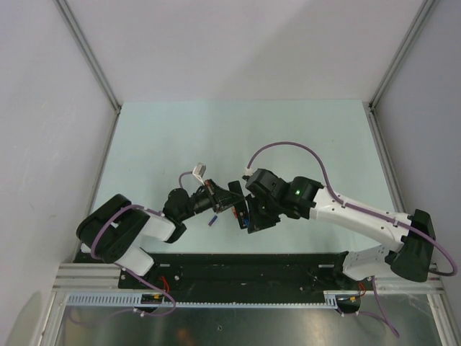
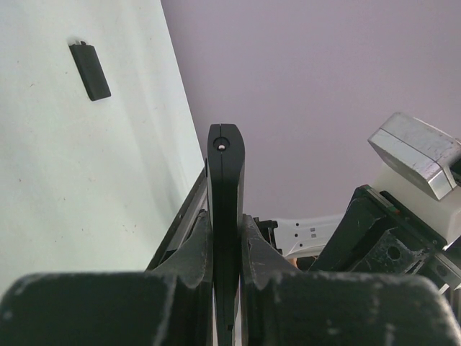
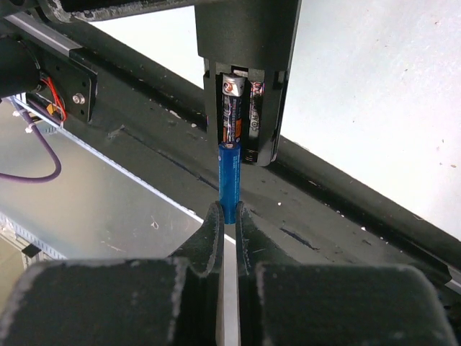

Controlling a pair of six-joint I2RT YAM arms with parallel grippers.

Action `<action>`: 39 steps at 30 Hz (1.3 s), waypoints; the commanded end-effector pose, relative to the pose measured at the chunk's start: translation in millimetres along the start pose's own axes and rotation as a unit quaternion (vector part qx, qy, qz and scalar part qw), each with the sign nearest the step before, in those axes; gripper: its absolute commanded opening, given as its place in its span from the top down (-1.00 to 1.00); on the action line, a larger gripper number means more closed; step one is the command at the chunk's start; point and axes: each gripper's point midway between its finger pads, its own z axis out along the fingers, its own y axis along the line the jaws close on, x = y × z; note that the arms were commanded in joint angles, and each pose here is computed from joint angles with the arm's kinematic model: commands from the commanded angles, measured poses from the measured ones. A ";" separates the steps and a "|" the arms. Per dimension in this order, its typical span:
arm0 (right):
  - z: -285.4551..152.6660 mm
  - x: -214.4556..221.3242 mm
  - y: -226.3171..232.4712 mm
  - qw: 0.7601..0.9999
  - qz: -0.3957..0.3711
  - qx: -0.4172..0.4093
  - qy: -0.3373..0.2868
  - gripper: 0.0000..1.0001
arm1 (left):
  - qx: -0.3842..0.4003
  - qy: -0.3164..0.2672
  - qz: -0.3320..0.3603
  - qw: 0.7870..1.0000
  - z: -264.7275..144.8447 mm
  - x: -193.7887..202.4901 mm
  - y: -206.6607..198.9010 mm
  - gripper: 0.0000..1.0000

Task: Load the batteries into the remote control
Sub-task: Load the battery into the remote control.

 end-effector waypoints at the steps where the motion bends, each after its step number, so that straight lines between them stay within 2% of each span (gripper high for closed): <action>1: -5.9 -7.7 13.3 1.000 -0.009 -0.018 -0.005 1.00 | 0.121 -0.022 0.074 0.990 0.4 -10.1 -61.2 1.00; 13: 3.4 -13.2 -2.2 1.000 0.010 0.019 -0.007 1.00 | 0.126 -0.019 0.087 0.988 -7.0 -5.1 -64.0 1.00; 21: 7.3 -16.5 -9.7 0.999 0.029 0.028 0.003 1.00 | 0.109 0.003 0.030 0.994 -2.0 1.9 -53.2 1.00; 39: 18.4 -19.8 -25.7 0.997 0.052 0.048 0.032 1.00 | 0.121 0.006 0.013 0.993 1.6 5.0 -60.3 0.99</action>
